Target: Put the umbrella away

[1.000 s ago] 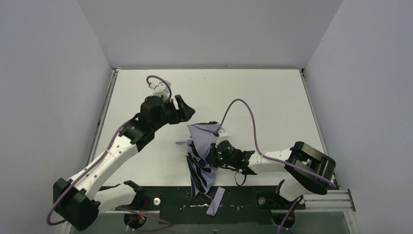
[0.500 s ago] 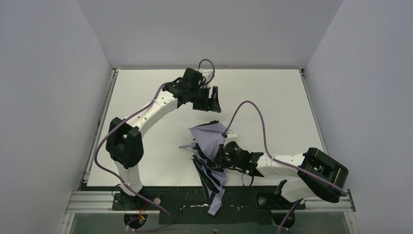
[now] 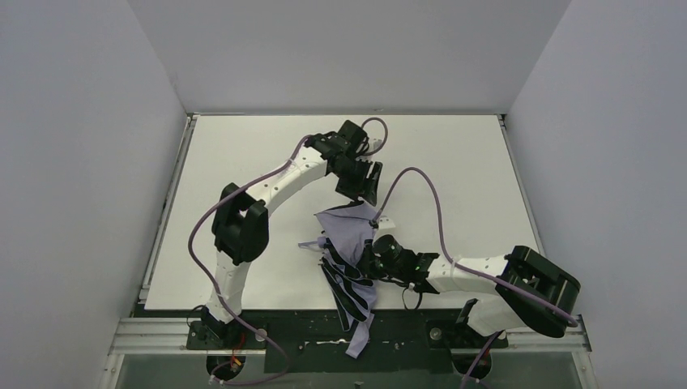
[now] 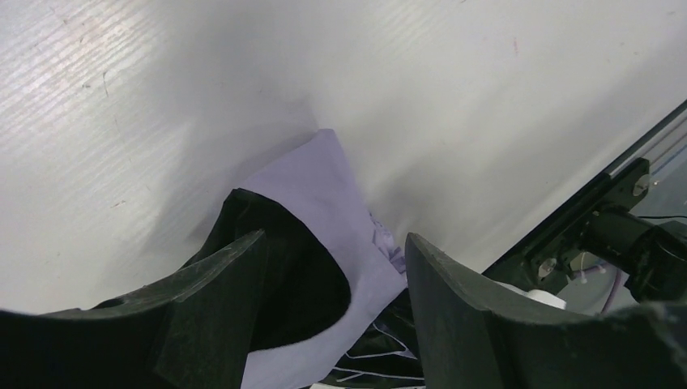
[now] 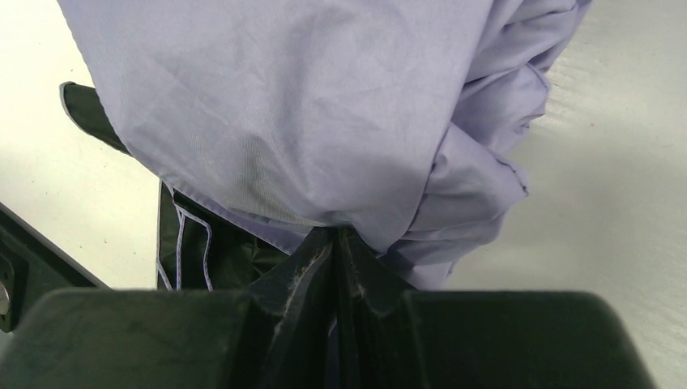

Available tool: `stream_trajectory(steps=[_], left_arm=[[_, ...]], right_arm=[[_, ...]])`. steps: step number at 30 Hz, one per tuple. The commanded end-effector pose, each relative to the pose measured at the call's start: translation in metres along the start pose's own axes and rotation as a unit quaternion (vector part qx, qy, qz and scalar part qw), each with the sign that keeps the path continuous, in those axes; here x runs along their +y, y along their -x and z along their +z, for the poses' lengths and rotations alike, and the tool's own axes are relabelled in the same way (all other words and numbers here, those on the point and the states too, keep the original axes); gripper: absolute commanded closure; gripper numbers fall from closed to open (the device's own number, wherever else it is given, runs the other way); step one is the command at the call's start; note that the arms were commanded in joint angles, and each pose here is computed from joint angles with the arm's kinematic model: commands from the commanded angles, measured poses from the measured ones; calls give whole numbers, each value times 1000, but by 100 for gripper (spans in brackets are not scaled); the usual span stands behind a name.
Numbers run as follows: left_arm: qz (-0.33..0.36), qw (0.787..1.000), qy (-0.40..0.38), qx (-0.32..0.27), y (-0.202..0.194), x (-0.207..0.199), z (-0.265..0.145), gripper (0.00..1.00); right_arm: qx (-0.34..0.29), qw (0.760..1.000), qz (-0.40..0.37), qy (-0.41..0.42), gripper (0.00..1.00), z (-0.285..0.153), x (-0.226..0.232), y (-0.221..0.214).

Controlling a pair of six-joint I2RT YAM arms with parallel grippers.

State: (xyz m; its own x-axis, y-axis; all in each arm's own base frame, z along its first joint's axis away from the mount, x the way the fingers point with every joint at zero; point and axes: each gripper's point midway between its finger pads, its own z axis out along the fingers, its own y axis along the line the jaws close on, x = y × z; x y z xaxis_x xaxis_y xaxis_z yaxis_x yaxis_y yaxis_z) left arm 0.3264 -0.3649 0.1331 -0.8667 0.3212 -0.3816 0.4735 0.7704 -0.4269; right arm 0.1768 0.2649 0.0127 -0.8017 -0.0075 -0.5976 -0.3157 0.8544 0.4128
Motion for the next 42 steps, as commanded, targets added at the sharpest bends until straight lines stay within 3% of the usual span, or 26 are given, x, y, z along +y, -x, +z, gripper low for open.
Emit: stream_trajectory(steps=[1,9,14,28,42], left_arm=[[16,999,17,24,-4,4,4,42],[10,999,-11,40,-5,-3,19,68],[0,999,-15,31,4,-2,15,100],[-68,986,-56,-142,94,16,-76,100],[-159,954,-99,-235,145,33,-130,100]], right_arm=[[64,992,-32,-104,91,-9,-59,-41],[68,992,-32,-106,91,-7,-61,-43],[70,991,-30,-110,91,-7,-63,-45],[83,989,-16,-120,93,0,-66,-55],[89,988,-11,-124,93,2,-68,-62]])
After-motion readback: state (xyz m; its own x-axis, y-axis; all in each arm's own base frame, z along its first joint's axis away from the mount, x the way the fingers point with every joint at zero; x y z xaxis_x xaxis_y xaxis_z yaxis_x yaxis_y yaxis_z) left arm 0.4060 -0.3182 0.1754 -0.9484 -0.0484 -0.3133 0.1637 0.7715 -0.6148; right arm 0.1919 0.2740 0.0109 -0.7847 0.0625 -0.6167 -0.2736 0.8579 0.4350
